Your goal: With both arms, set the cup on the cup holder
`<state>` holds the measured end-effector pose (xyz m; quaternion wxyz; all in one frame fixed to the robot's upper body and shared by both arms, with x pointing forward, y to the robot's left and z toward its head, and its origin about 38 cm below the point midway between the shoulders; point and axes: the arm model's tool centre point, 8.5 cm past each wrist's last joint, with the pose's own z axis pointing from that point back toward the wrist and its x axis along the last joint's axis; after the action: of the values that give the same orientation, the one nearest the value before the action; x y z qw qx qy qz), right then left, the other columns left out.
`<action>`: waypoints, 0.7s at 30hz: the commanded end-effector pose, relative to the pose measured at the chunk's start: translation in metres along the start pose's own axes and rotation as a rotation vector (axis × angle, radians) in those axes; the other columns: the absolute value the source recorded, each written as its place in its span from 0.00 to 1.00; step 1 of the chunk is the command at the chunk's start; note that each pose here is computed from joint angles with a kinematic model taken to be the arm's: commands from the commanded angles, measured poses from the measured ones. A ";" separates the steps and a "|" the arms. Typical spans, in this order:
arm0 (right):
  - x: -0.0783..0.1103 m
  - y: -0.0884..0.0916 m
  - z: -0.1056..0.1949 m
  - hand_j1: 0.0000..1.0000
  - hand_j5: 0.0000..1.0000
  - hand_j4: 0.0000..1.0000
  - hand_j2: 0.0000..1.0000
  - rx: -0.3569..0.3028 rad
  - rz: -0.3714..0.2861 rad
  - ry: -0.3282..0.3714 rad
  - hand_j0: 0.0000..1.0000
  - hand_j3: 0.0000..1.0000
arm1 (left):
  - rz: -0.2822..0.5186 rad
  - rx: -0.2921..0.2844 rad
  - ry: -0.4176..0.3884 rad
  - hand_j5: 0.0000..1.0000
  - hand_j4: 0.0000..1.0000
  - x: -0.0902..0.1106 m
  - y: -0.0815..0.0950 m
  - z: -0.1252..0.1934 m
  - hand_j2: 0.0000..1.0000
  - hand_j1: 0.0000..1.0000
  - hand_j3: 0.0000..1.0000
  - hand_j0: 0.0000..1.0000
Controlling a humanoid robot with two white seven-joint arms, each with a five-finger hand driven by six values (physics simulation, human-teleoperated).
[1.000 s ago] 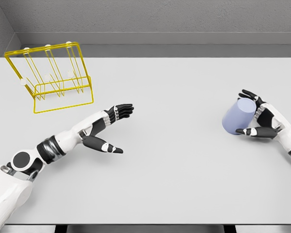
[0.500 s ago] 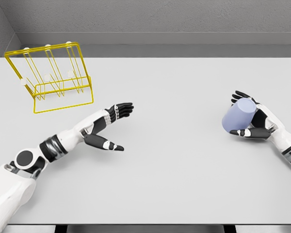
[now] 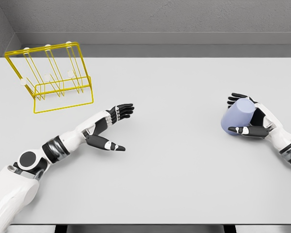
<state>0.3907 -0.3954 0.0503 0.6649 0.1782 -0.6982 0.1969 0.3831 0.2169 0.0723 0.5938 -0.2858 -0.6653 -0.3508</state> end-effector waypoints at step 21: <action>0.028 0.009 -0.019 0.71 0.71 0.71 0.71 0.056 0.028 -0.091 0.71 0.71 | 0.001 0.000 -0.011 1.00 1.00 0.002 0.000 -0.001 1.00 1.00 1.00 1.00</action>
<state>0.3990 -0.3825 0.0712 0.6348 0.1888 -0.7177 0.2151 0.3829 0.2160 0.0738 0.5909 -0.2865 -0.6672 -0.3515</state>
